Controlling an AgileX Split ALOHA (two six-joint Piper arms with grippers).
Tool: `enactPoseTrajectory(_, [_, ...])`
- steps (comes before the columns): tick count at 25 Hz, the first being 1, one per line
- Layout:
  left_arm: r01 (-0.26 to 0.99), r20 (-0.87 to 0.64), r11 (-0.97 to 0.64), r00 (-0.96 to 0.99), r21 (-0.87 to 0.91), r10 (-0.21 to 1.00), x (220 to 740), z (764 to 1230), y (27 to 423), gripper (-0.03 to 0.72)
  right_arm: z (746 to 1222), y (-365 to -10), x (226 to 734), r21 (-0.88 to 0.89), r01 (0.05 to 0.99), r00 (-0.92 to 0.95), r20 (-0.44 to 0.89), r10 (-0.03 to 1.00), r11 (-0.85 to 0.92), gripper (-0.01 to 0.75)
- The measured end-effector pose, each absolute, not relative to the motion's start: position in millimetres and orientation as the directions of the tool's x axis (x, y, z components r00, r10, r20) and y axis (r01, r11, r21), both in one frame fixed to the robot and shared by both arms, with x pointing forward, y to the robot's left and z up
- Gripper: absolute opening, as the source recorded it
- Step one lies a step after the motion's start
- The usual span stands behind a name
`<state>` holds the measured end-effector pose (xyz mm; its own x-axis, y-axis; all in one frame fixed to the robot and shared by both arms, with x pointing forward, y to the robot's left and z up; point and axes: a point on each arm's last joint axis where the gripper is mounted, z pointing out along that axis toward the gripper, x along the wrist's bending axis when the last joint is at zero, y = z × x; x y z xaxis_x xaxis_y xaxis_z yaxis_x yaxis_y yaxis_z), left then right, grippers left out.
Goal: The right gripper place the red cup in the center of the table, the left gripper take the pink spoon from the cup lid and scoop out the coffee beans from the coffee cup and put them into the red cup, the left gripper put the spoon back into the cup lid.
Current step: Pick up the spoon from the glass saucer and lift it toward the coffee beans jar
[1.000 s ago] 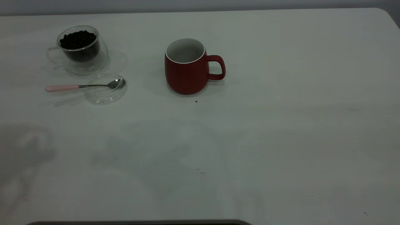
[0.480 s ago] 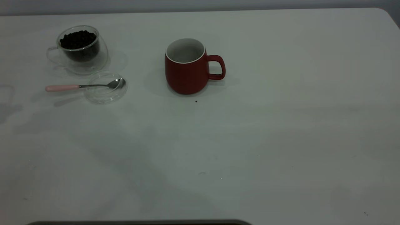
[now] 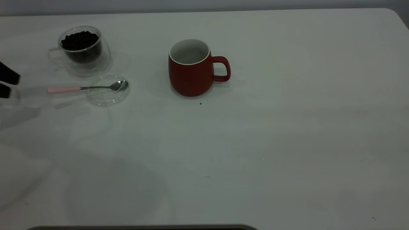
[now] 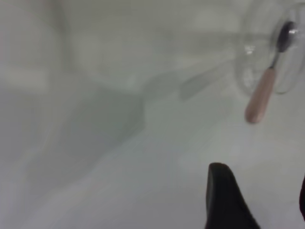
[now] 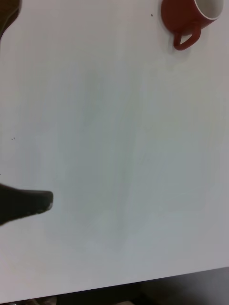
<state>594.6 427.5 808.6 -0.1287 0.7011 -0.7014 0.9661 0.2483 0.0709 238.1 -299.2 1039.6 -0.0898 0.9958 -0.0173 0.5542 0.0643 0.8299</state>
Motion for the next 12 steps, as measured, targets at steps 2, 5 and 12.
enactPoseTrajectory(2, [0.963,-0.729,0.256,-0.113,0.088,0.675,596,800,425,0.436,1040,-299,238,0.830,0.554,-0.090,-0.017,0.996,0.064,0.558])
enactPoseTrajectory(5, [0.962,-0.740,0.252,-0.093,0.106,0.666,596,794,424,0.451,1040,-299,238,0.830,0.554,-0.090,-0.018,0.996,0.064,0.558])
enactPoseTrajectory(12, [0.940,-0.755,0.310,-0.098,0.145,0.649,603,792,422,0.588,1040,-299,238,0.830,0.554,-0.090,-0.018,0.996,0.064,0.558])
